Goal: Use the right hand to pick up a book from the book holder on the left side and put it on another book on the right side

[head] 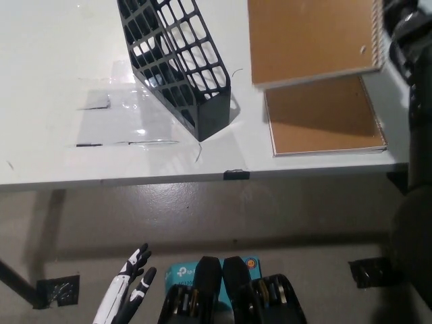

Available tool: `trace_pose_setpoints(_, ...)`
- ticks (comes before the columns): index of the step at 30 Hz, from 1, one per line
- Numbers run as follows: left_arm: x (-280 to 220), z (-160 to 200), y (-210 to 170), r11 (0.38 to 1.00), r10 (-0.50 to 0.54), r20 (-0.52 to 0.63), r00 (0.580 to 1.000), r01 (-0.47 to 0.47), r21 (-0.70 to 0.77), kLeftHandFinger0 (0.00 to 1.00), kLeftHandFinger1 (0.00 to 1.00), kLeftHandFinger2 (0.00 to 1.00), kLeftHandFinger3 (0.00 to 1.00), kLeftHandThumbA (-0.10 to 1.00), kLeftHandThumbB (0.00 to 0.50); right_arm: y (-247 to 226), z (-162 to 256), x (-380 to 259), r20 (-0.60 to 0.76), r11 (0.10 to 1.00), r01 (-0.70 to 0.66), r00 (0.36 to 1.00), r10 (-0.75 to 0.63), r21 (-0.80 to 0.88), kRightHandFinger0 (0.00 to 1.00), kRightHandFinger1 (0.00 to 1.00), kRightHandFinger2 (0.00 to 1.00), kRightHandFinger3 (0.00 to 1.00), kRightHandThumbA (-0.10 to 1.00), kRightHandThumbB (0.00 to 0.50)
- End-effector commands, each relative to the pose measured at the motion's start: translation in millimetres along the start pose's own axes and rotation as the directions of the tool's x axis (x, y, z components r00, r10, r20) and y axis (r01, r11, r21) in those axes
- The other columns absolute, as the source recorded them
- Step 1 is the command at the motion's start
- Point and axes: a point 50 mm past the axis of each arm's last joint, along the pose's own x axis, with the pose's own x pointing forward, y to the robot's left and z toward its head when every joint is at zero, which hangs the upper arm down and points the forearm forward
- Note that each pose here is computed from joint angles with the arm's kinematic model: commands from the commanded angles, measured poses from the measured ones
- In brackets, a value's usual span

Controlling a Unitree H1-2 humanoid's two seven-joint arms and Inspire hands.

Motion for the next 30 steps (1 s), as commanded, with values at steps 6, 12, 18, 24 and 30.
trace_pose_setpoints(6, -1, 5, 2, 1.0, 0.023, 0.044, 0.999, -0.023, -0.014, 1.0, 1.0, 1.0, 1.0, 0.93, 0.155, -5, -3, 14, 0.084, 0.992, -0.017, 0.996, 0.027, -0.128, 0.0, 0.19, 0.65, 1.0, -0.1, 0.033)
trace_pose_setpoints(12, 0, 6, 4, 1.0, 0.029, 0.043, 0.999, -0.029, -0.009, 1.0, 1.0, 1.0, 1.0, 0.95, 0.165, -24, -1, 15, 0.103, 0.99, 0.064, 0.993, -0.051, -0.125, 0.0, 0.2, 0.67, 1.0, -0.1, 0.054)
trace_pose_setpoints(18, -2, 3, 5, 0.999, 0.033, 0.047, 0.998, -0.032, -0.007, 1.0, 1.0, 1.0, 1.0, 0.94, 0.161, -30, 8, 15, 0.092, 0.988, 0.097, 0.992, -0.086, -0.12, 0.0, 0.03, 0.59, 1.0, -0.1, 0.091)
trace_pose_setpoints(24, -4, 1, 2, 1.0, 0.029, 0.034, 0.999, -0.029, -0.008, 1.0, 1.0, 1.0, 1.0, 0.94, 0.167, -39, 23, 11, 0.101, 0.979, 0.132, 0.988, -0.118, -0.153, 0.0, 0.06, 0.56, 1.0, -0.1, 0.098)
trace_pose_setpoints(30, -4, 2, 3, 0.999, 0.032, 0.033, 0.999, -0.032, -0.004, 1.0, 1.0, 1.0, 1.0, 0.94, 0.164, -40, 37, 8, 0.128, 0.98, 0.124, 0.986, -0.104, -0.158, 0.0, 0.06, 0.6, 1.0, -0.1, 0.093)
